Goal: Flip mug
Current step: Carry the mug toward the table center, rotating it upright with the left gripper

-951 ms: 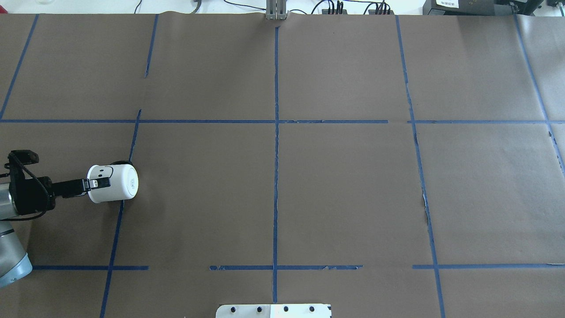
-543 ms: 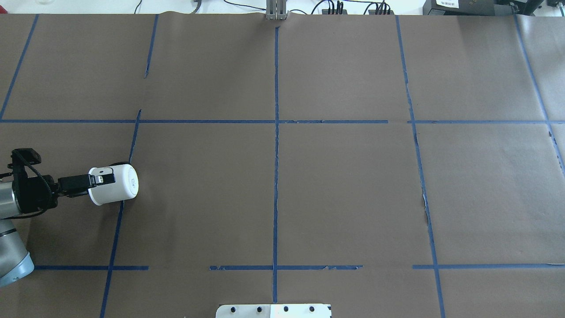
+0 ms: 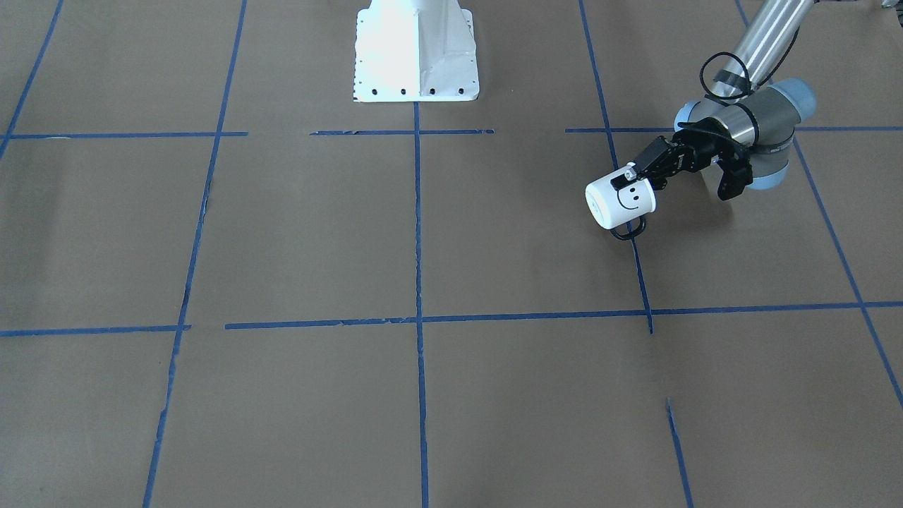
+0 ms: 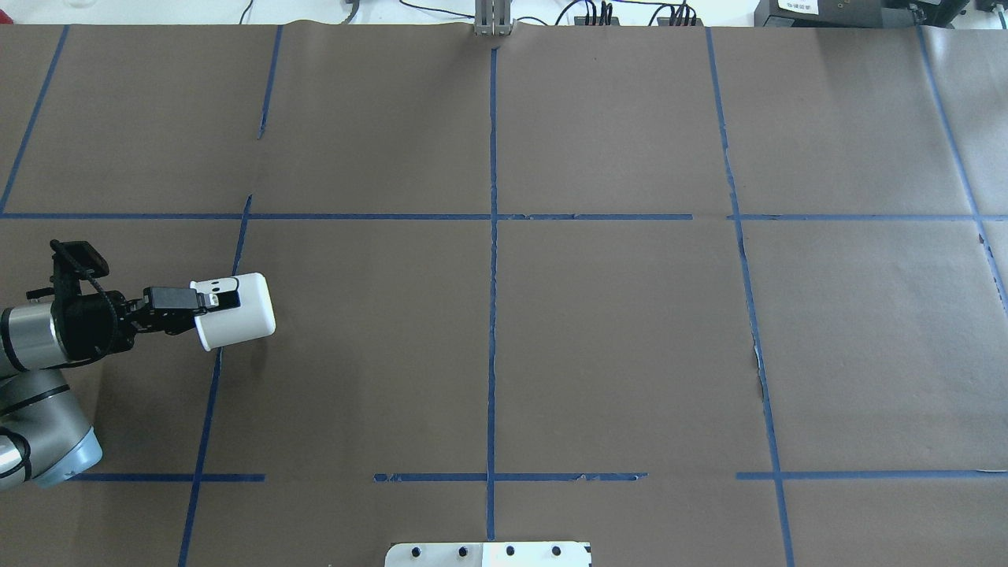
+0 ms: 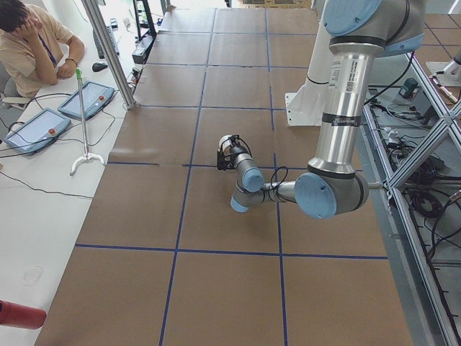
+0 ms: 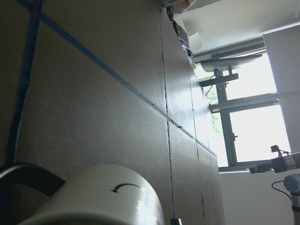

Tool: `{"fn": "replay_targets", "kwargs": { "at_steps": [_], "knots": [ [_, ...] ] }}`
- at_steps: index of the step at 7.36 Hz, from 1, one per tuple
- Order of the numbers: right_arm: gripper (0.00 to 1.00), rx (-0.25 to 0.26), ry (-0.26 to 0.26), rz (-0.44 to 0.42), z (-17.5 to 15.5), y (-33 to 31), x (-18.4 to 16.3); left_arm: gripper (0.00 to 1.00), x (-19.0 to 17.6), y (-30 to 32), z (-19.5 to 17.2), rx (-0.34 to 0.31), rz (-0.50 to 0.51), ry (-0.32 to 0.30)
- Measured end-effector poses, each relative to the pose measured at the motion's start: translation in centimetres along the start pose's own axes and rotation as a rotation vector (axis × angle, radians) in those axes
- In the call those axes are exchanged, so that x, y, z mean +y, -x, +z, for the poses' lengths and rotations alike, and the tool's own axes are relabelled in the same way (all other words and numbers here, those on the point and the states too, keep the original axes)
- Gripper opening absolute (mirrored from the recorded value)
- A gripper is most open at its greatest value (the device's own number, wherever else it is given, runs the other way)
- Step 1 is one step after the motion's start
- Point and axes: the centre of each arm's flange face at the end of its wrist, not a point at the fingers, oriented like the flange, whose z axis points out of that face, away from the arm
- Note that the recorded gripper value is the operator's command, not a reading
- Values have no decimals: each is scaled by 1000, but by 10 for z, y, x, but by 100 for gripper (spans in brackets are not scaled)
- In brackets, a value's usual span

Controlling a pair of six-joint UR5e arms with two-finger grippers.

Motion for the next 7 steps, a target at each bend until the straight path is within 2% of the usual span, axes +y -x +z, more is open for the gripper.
{"fn": "replay_targets", "kwargs": {
  "at_steps": [1, 2, 3, 5, 7],
  "knots": [
    [100, 0, 0, 0, 0, 0, 0, 0, -1, -14, 11, 28, -9, 4],
    [100, 0, 0, 0, 0, 0, 0, 0, -3, -29, 25, 17, -16, 2],
    [100, 0, 0, 0, 0, 0, 0, 0, -4, -52, 48, -43, -27, 0],
    [100, 0, 0, 0, 0, 0, 0, 0, -4, -108, 99, -218, -64, -24],
    [100, 0, 0, 0, 0, 0, 0, 0, -6, -156, 173, -460, -121, -58]
  ]
}}
